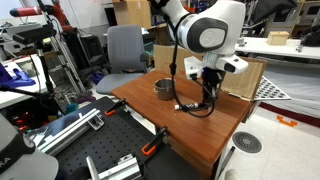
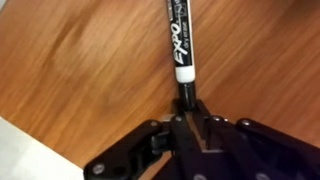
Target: Put the marker in the pot
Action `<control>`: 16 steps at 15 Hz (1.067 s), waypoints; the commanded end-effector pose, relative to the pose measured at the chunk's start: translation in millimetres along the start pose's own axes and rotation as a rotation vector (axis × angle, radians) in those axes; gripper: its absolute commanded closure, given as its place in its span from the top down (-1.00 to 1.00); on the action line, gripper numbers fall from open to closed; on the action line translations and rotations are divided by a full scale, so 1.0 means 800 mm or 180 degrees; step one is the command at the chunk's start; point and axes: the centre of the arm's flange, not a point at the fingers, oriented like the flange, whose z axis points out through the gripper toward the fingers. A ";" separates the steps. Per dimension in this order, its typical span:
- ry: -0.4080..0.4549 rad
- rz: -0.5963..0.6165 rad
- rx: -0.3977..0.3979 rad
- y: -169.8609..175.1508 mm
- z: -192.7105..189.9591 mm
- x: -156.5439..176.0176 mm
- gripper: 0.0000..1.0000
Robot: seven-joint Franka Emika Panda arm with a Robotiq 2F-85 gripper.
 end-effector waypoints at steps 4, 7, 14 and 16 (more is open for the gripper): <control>0.0210 -0.0158 0.0026 -0.015 -0.050 -0.022 -0.92; 0.0404 -0.0335 0.0042 -0.025 -0.088 -0.044 -0.92; 0.1005 -0.0717 0.0115 -0.045 -0.156 -0.113 -0.92; 0.1236 -0.0798 0.0163 -0.049 -0.164 -0.131 -0.92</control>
